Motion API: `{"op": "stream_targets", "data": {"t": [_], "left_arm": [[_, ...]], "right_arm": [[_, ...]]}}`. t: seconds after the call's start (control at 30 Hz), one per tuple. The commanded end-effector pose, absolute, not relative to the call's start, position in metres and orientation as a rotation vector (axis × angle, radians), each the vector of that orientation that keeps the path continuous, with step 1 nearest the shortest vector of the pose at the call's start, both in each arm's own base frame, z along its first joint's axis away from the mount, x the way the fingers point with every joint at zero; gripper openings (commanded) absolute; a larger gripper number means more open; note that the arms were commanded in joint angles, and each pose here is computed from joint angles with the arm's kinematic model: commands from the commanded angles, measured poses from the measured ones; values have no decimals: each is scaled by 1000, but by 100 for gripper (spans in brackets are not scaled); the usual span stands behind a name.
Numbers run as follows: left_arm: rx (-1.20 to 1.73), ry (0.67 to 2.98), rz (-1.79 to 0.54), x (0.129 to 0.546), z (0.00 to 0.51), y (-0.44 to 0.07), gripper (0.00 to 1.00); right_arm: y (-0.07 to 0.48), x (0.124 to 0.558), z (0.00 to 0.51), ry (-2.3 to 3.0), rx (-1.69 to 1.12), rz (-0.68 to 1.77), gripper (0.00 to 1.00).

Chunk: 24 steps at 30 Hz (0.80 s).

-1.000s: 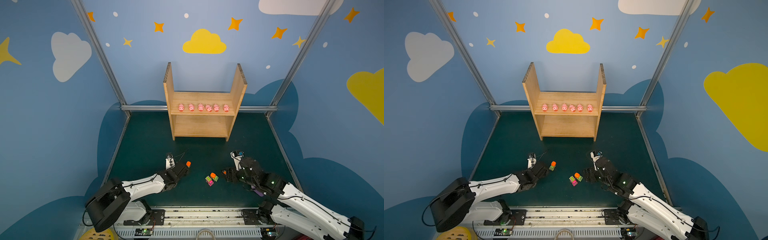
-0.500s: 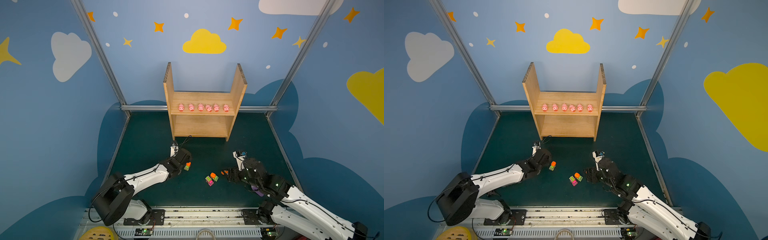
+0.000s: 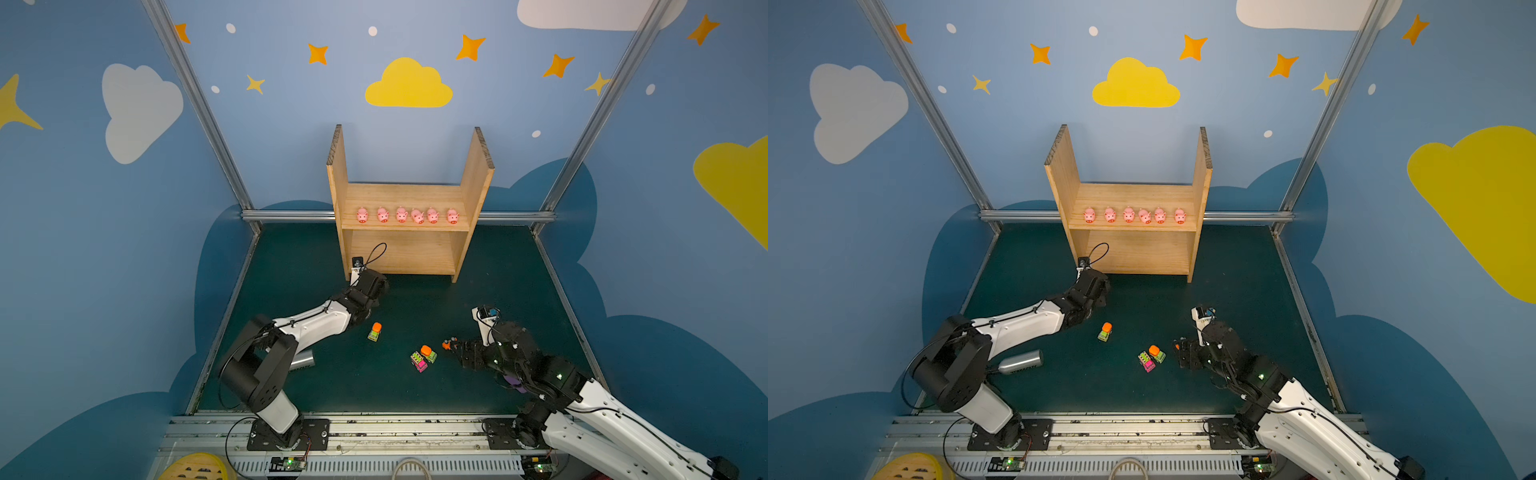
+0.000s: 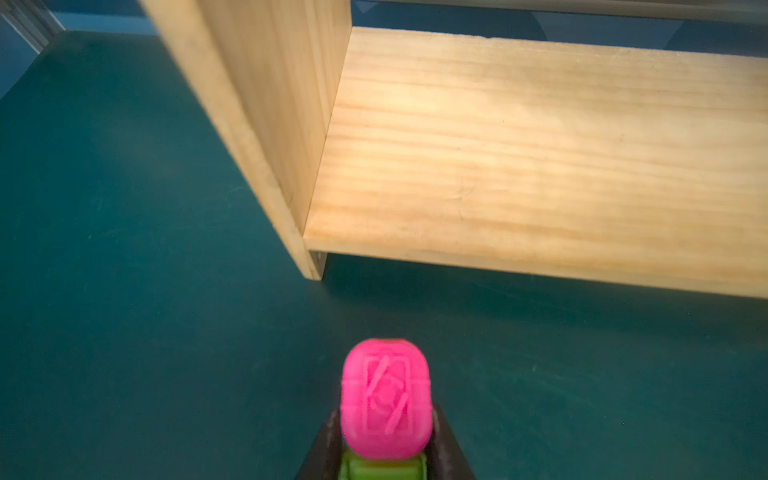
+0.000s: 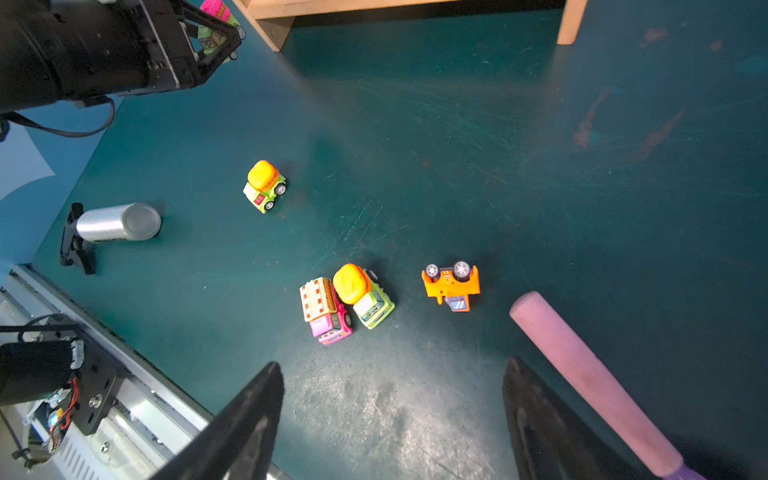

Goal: Place and organize the plastic toys onto the shelf
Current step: 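Carry the pink-topped truck with the left gripper to the upper shelf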

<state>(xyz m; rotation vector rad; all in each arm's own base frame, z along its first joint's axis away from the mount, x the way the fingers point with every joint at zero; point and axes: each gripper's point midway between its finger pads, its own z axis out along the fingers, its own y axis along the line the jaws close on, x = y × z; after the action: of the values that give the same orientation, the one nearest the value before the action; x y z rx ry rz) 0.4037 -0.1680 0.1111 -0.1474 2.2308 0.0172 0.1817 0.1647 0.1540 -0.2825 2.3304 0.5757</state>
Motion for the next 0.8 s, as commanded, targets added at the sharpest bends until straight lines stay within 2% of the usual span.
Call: {"op": "stream_targets", "data": {"t": [0.0, 0.37, 0.77], "left_arm": [[-117, 2210, 1, 422, 119, -173, 25], [-80, 2207, 23, 464, 113, -177, 25], [-80, 2196, 31, 491, 109, -164, 27]], "right_arm": [[156, 184, 150, 2337, -265, 530, 81], [150, 191, 141, 2365, -247, 471, 81], [153, 197, 140, 2380, -236, 468, 81]]}}
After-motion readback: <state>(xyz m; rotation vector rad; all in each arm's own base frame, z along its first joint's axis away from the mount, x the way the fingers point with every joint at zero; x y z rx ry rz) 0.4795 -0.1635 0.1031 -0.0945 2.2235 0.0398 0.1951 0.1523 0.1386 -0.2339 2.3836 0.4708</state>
